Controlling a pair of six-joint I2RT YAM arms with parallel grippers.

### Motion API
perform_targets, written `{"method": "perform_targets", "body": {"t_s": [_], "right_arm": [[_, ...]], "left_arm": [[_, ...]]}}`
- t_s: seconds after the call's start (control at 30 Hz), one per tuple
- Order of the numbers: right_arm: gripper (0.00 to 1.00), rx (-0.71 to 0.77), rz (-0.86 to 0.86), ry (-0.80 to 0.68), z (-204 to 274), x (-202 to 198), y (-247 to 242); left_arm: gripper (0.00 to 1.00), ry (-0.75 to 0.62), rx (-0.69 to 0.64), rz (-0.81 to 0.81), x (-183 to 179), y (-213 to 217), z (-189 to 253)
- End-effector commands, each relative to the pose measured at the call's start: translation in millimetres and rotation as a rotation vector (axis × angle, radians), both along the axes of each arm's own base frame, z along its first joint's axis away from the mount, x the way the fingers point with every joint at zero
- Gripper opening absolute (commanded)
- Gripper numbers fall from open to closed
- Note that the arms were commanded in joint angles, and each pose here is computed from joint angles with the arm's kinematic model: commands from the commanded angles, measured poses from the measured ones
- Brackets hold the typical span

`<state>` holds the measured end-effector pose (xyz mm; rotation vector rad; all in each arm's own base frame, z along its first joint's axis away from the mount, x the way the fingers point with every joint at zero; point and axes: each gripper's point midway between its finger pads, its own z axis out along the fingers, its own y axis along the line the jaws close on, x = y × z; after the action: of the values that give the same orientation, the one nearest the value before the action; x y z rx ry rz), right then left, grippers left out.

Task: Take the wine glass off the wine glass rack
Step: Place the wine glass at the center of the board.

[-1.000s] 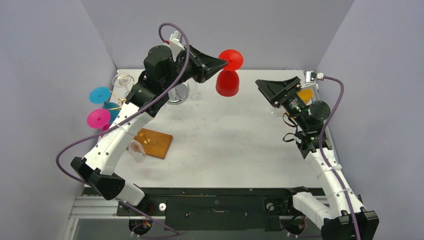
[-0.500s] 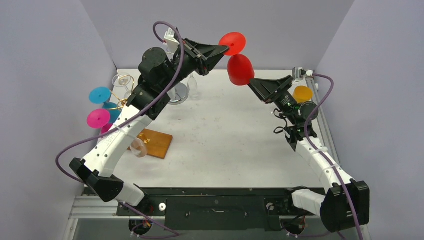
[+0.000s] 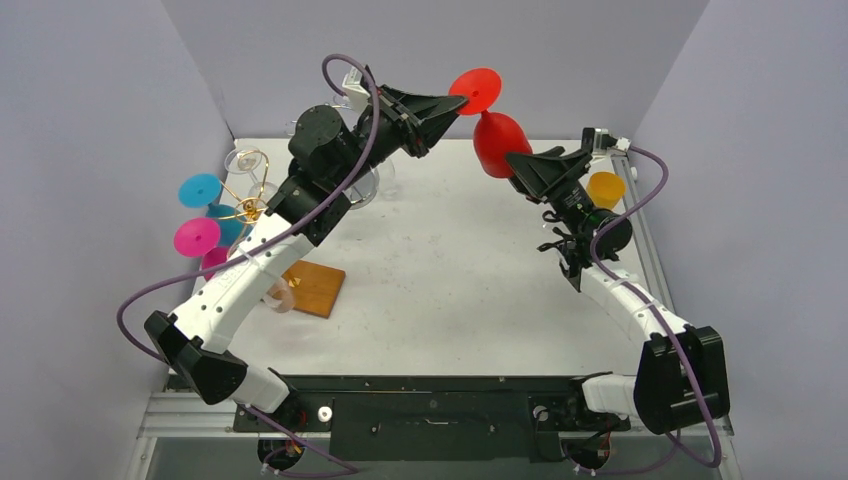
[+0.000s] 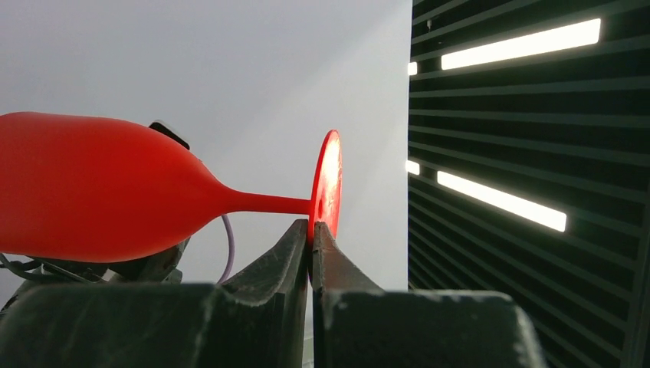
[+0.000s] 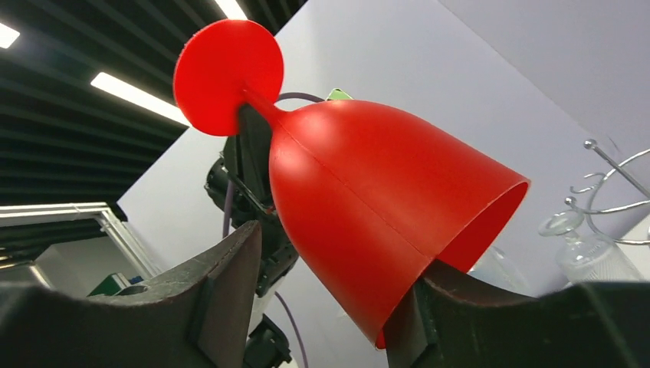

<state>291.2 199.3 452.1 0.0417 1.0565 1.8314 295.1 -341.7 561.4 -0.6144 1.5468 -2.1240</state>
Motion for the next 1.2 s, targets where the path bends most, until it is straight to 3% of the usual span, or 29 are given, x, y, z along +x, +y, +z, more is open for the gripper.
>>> {"method": "perform_targets", "body": {"t_s": [0.0,0.13,0.27,0.3,0.47,0.6,0.77,0.83,1.17], "right_arm": [[0.48,0.1,0.033,-0.2,44.6,-39.2,-8.8],[0.32,0.106,0.048,-0.212,50.6,-44.2,-5.8],[0.07,0.107,0.042,-0.207,55.4,-46.1,-6.4],[0.01,0.104,0.038,-0.205,56.0,-46.2,-6.4],[0.0,0.043,-0.041,-0.171,61.9,-41.9,-6.6],[0.0,-0.112,-0.19,-0.076,53.8,-23.9,-7.6],[0.0,-0.338,-0.398,0.105,32.9,-1.5,-26.0],[0.0,-0.479,-0.462,0.232,1.4,9.5,-36.5],[0.0,-0.961,-0.69,0.607,-83.8,14.4,-96.0]], "left_arm": [[0.0,-0.08,-0.092,-0.018,-19.4,17.6,35.4],[0.0,-0.078,-0.106,-0.031,-20.1,16.7,35.6],[0.04,-0.092,-0.1,-0.031,-21.8,17.2,36.2],[0.16,-0.093,-0.073,-0.021,-20.9,16.5,32.6],[0.54,-0.131,0.004,0.049,-23.5,25.0,33.6],[0.99,-0.147,0.117,0.111,-19.0,29.7,16.6],[0.96,-0.146,0.274,0.207,-11.7,44.3,-24.3],[0.96,-0.157,0.357,0.251,-9.1,52.9,-43.3],[0.96,-0.367,0.948,0.322,-18.0,93.9,-113.0]]}}
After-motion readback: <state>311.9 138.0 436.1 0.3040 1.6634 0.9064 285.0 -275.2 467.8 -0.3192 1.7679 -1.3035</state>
